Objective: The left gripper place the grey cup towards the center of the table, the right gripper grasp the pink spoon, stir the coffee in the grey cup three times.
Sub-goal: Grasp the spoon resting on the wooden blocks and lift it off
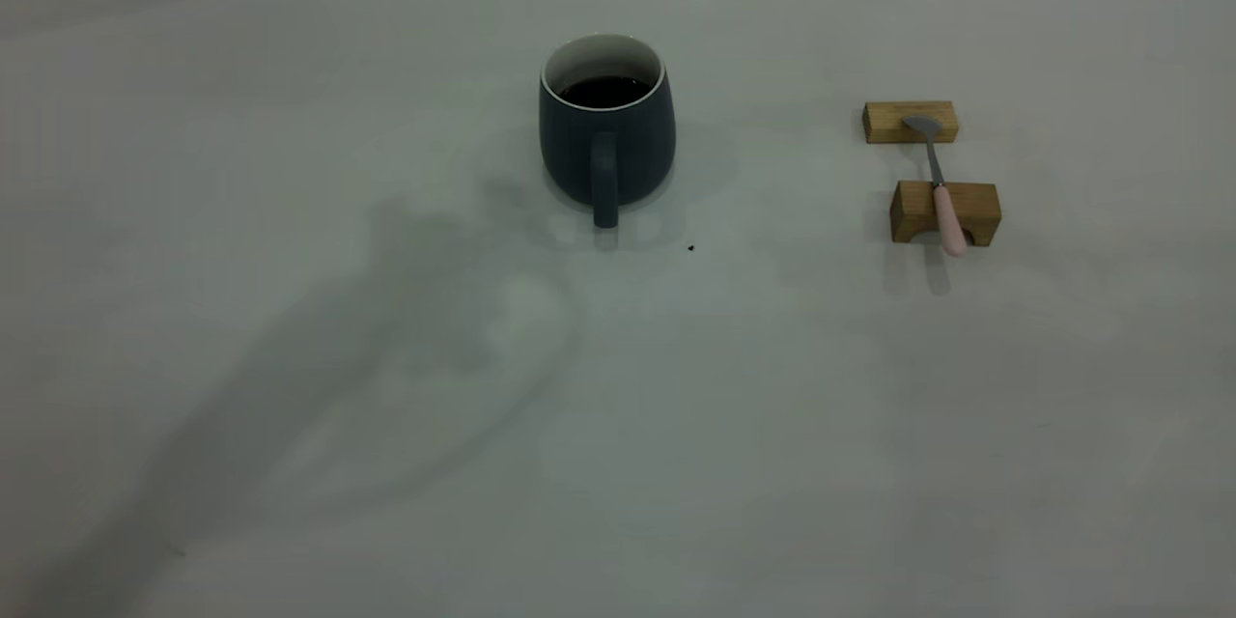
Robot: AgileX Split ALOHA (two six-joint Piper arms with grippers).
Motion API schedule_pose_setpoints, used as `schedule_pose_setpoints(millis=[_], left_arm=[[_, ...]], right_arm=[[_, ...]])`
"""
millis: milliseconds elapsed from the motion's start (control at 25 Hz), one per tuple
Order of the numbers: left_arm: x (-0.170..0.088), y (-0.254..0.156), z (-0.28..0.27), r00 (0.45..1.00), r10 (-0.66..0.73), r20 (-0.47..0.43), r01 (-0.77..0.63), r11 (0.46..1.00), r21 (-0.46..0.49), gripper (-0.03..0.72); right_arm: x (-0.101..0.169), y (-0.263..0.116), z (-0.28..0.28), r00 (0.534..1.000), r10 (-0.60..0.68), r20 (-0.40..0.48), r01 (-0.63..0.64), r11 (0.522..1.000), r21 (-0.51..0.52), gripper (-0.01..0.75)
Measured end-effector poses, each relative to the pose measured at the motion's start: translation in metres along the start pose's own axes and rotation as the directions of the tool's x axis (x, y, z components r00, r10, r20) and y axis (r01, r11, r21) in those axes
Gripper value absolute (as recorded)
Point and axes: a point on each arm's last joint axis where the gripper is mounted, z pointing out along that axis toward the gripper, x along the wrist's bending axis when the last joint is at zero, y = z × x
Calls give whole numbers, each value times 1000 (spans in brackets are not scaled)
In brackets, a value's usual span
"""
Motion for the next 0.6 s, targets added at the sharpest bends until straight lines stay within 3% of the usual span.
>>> schedule_pose_setpoints(millis=[240,400,600], left_arm=[[-5,-50,-112,917,-361,-173,371,928,30,567],[-17,-78,-149,882,-434,-183,432,900,-50,567],[-46,-132,-146,850,-501,-164,504,863,-25,567]], right_arm=[[0,0,0,1000,-1,0,1,1000,0,240],[0,0,0,1000,-1,0,1,1000,0,240],[0,0,0,1000,-1,0,1,1000,0,240]])
